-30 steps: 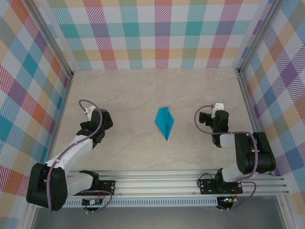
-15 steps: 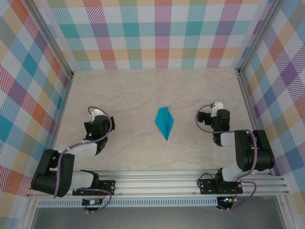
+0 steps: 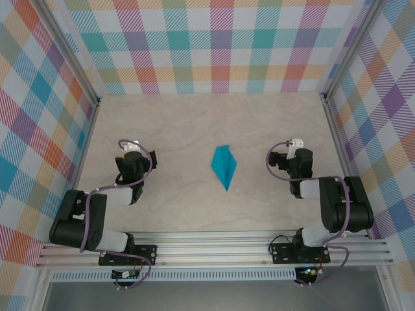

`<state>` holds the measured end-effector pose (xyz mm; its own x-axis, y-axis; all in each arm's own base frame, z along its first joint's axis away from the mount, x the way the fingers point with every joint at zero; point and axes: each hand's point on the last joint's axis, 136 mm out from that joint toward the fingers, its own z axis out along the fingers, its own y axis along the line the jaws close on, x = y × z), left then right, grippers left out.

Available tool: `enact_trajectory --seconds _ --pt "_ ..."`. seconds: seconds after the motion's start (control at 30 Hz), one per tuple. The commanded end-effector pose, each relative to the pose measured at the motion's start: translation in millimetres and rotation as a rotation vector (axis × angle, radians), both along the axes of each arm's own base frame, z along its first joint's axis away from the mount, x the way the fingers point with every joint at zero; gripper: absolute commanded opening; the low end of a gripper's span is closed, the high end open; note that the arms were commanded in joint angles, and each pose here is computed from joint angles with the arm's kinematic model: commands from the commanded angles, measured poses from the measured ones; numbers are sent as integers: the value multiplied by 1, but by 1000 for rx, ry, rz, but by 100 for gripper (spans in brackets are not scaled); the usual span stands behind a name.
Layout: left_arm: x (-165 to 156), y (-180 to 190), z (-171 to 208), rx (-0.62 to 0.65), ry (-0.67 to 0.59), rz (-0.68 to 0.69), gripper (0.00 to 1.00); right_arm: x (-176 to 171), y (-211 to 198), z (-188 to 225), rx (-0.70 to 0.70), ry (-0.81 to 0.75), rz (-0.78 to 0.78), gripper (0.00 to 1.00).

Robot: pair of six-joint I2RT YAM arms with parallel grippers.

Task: Fold a paper plane with a square sheet of paper (pick it up from the middle)
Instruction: Reset both arms

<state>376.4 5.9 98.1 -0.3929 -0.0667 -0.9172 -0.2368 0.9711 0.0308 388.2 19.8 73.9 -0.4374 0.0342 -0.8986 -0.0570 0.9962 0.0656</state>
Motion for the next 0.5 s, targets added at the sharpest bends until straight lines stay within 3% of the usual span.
enact_trajectory --seconds 0.0,0.23,0.47 --pt "6 0 6 -14 -81 -25 100 9 2 17 17 -57 13 100" --pt "20 -18 -19 -61 -9 -172 100 9 2 17 18 -56 14 100" --pt "19 -3 -17 -65 -30 -84 100 9 2 16 17 -55 13 100"
